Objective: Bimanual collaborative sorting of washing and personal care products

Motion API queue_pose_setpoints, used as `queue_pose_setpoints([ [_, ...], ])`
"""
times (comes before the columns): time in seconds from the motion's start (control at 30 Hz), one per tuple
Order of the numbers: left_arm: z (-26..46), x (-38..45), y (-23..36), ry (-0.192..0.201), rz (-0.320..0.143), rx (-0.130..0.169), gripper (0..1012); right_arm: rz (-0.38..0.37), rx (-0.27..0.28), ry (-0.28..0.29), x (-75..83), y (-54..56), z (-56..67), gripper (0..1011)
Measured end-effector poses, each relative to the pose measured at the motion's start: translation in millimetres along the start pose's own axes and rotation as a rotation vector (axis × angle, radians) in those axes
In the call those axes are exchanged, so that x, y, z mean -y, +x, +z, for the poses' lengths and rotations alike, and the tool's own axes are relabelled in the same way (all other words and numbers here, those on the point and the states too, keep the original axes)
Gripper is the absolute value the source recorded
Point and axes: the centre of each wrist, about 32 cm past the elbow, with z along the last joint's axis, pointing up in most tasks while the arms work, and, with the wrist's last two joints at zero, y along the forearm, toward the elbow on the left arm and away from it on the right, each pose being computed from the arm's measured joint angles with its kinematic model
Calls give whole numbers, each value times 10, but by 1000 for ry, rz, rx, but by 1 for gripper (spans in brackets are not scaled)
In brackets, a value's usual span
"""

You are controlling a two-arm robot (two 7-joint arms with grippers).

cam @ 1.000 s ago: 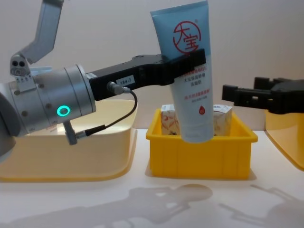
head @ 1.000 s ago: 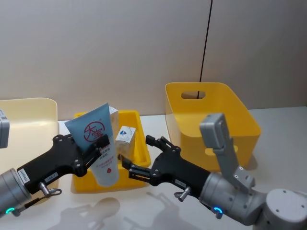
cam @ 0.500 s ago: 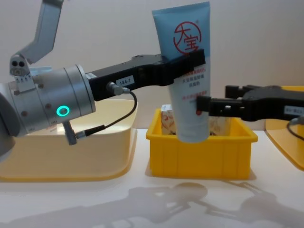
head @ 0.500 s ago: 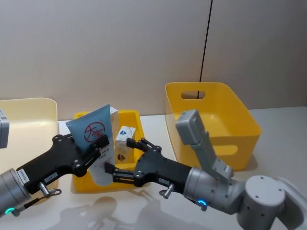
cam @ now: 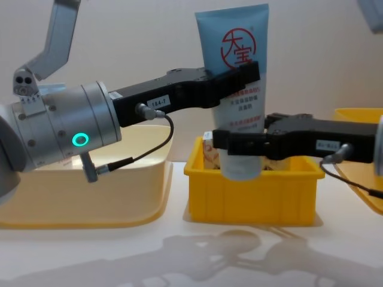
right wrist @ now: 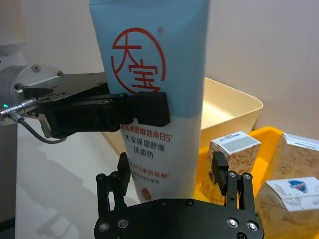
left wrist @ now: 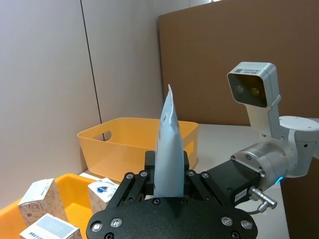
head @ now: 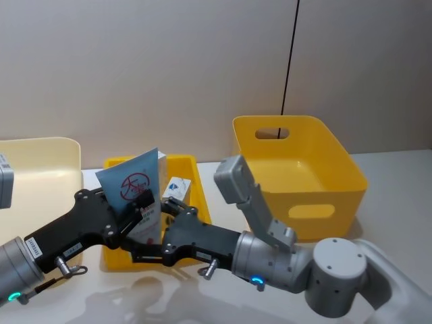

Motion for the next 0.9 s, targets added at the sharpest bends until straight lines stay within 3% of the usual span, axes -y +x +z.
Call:
queue_pose_setpoints([
  [0.3,0,-2,1,0,0,0,257,28,8,5,-130,9,-21,998],
  [0.5,2,-8,4,1,1,1,257,37,11,6,-170,11,-27,881],
  [0.7,1,-8,4,1,1,1,257,43,12,6,-199,12,-35,687],
  [0.9,1,-7,4,1,1,1,257,46,14,7,-217,14,-36,627],
])
